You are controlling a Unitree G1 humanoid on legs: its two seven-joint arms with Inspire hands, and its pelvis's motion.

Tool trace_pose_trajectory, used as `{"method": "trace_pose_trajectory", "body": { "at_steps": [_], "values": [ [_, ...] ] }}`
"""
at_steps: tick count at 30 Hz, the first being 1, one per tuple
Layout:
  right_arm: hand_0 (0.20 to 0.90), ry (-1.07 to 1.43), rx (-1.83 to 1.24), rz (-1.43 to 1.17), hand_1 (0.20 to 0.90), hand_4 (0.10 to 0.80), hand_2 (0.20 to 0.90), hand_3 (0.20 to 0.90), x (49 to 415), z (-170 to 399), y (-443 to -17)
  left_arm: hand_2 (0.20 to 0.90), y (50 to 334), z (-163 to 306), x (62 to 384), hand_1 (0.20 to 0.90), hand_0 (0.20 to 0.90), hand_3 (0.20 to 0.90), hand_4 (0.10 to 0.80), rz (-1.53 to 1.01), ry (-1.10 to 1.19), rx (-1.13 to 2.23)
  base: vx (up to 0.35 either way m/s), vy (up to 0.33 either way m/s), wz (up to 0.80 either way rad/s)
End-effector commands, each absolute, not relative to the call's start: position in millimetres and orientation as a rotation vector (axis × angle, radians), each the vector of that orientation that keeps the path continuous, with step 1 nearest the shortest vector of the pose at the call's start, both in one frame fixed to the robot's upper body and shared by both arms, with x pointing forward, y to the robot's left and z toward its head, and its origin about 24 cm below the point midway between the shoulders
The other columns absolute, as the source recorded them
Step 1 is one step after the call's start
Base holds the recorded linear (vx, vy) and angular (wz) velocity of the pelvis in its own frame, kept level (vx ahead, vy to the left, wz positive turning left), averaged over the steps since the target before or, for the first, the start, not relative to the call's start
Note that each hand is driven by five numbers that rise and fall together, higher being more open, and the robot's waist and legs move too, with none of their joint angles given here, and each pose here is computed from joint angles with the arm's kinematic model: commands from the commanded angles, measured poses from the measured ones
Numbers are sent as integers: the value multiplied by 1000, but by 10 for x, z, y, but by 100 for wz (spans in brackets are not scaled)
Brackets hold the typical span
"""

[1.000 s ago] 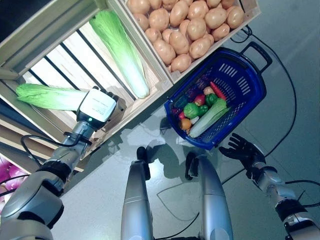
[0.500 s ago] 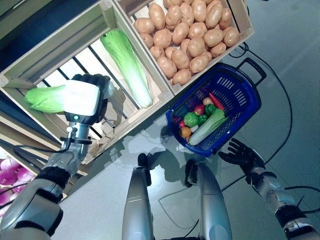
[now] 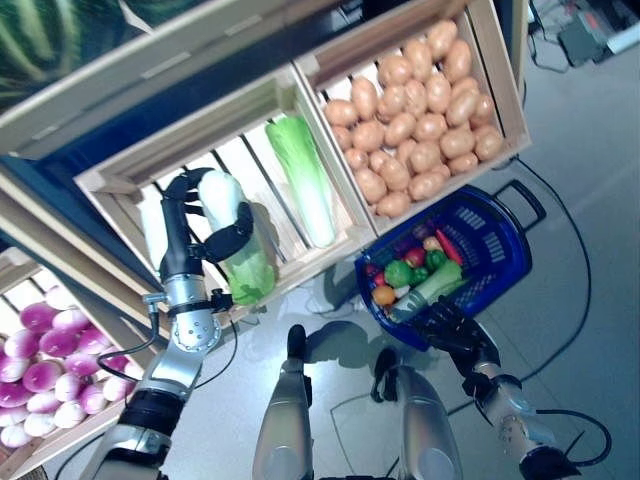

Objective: Put vegetables into the basket

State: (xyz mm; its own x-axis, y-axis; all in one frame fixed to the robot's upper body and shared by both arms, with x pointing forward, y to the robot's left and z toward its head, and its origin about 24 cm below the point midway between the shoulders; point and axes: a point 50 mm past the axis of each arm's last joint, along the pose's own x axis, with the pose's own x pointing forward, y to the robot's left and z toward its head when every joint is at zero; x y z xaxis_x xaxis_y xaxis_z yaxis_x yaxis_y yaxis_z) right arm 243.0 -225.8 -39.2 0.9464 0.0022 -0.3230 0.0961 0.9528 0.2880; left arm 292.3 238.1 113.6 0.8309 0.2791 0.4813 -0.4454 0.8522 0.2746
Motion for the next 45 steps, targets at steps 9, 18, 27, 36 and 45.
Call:
{"method": "trace_pose_trajectory", "body": {
  "at_steps": [9, 18, 27, 36, 45],
  "values": [
    [900, 182, 278, 48, 900, 800, 900, 900, 2342, -224, -2128, 300, 2257, 1255, 2774, 300, 300, 300, 400, 181, -476, -240, 135, -22, 6],
    [900, 163, 369, 388, 900, 800, 900, 900, 2358, 110, -1932, 300, 2133, 870, 2761, 300, 300, 300, 400, 71, -250, -457, 95, -28, 0],
    [900, 204, 314, 712, 900, 800, 900, 900, 2520, 520, -1860, 300, 1983, 740, 2834, 300, 300, 300, 400, -106, -90, -389, 24, -17, 1],
    [900, 327, 383, 946, 900, 800, 900, 900, 2577, 621, -1548, 300, 1798, 659, 2870, 300, 300, 300, 400, -302, 17, -290, 2, -2, -1],
    [900, 434, 479, 1143, 900, 800, 900, 900, 2468, 565, -1201, 300, 1625, 616, 2841, 300, 300, 300, 400, -392, 47, -336, 0, 0, 0]
  ]
}}
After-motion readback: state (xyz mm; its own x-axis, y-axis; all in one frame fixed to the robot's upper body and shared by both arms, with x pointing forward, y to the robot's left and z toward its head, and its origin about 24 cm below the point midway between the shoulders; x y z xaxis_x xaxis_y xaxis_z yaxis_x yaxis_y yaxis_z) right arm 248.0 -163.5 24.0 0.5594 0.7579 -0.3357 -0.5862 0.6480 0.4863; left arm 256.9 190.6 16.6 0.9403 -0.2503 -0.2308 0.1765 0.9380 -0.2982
